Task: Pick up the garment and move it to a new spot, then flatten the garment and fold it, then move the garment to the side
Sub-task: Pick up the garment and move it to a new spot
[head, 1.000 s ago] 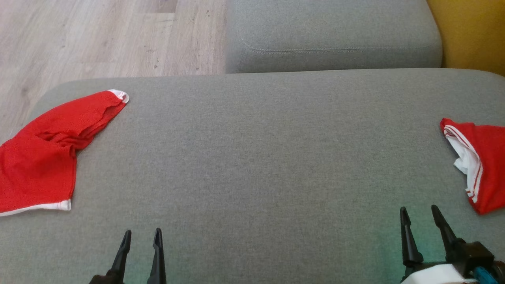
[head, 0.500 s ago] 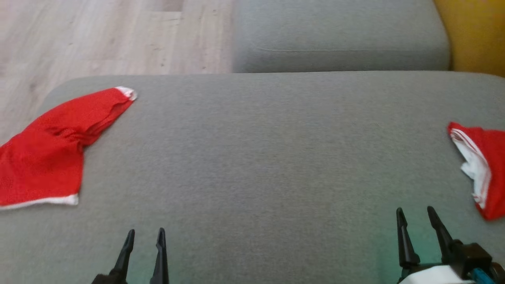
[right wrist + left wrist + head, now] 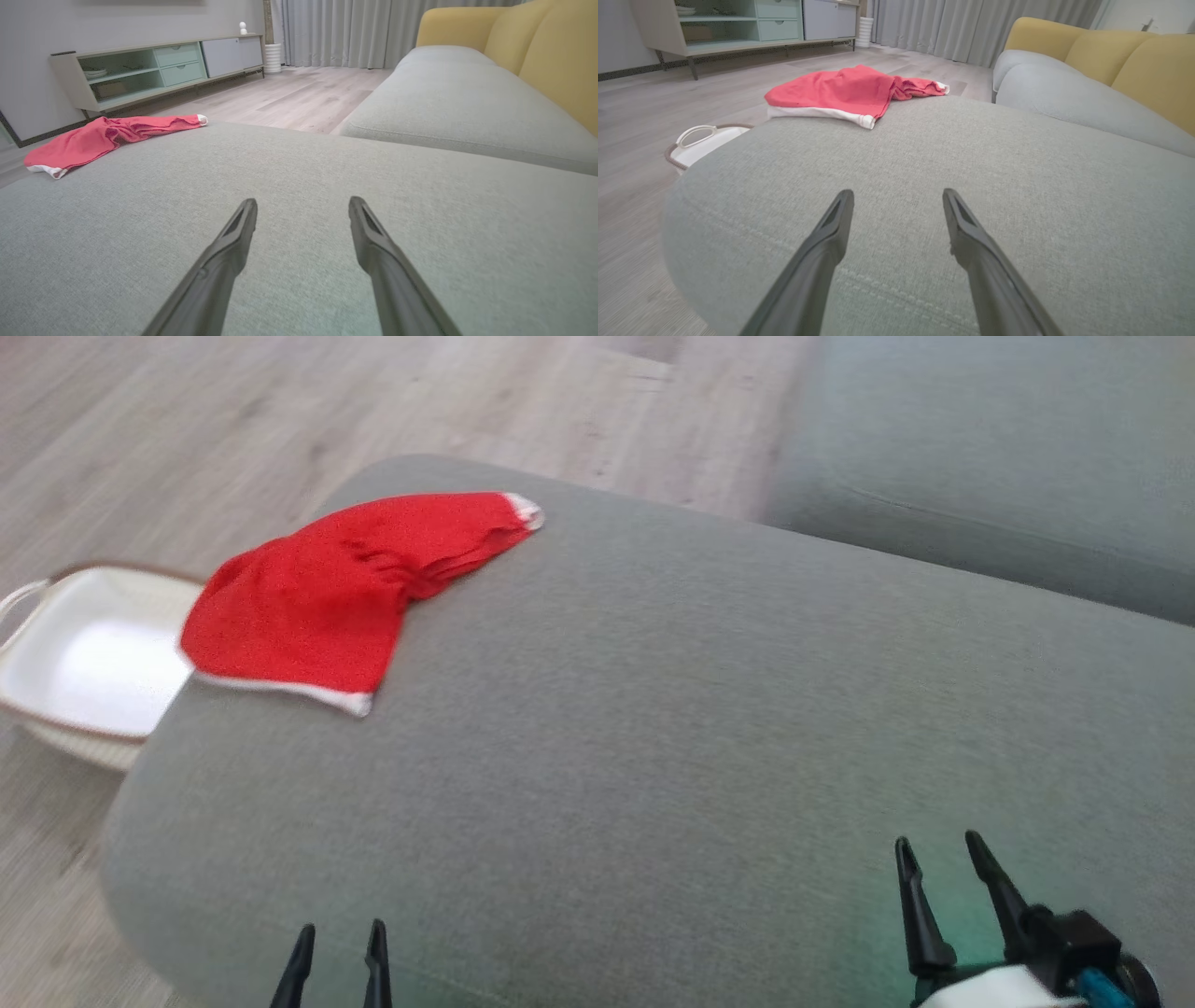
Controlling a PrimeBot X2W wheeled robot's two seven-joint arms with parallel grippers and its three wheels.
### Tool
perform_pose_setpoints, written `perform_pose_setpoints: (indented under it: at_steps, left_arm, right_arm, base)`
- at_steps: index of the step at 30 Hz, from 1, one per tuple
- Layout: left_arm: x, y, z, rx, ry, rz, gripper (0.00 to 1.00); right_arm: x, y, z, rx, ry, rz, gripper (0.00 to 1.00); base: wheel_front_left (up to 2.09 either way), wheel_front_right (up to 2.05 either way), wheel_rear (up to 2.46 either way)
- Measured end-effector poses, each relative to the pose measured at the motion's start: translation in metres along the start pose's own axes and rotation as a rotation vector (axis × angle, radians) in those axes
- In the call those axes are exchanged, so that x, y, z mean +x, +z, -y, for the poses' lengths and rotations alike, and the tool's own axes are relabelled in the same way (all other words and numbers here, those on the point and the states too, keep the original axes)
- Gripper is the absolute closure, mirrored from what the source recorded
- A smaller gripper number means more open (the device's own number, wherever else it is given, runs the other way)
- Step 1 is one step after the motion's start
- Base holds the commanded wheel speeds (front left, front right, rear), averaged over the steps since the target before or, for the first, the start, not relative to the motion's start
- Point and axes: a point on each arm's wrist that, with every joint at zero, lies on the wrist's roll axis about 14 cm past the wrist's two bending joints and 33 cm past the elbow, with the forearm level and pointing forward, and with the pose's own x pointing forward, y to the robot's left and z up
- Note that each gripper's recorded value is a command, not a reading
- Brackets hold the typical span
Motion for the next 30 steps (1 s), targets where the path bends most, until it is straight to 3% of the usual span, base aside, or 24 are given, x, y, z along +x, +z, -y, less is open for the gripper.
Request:
perform_pose_setpoints:
  at_steps: [4,9,14,19,24,30]
  left_arm:
    - [-0.007,0.002,-0.013,-0.030,0.059,0.007,0.00]
    - [0.029,0.040,-0.021,-0.036,0.081,0.092,0.00]
    - [0.113,0.093,-0.017,0.010,0.055,0.173,0.00]
    - [0.211,0.127,-0.012,0.079,0.046,0.108,0.00]
    - [0.268,0.115,-0.015,0.132,0.093,-0.014,0.00]
    - [0.308,0.056,-0.038,0.181,0.215,-0.259,0.00]
  right_arm:
    - [0.018,0.002,-0.013,-0.022,0.055,0.001,0.00]
    - [0.028,-0.008,0.001,-0.048,0.032,-0.024,0.00]
    - [0.060,-0.003,0.037,-0.092,-0.012,0.007,0.00]
    - [0.088,-0.006,0.082,-0.138,-0.061,0.024,0.00]
    - [0.095,-0.029,0.100,-0.140,-0.075,-0.028,0.00]
    - [0.091,-0.037,0.114,-0.120,-0.101,-0.038,0.00]
  base:
    - [0.00,0.00,0.00]
    - [0.00,0.00,0.00]
    - [0.00,0.00,0.00]
    - [0.00,0.00,0.00]
    - [0.00,0.00,0.00]
    - [0.00,0.00,0.00]
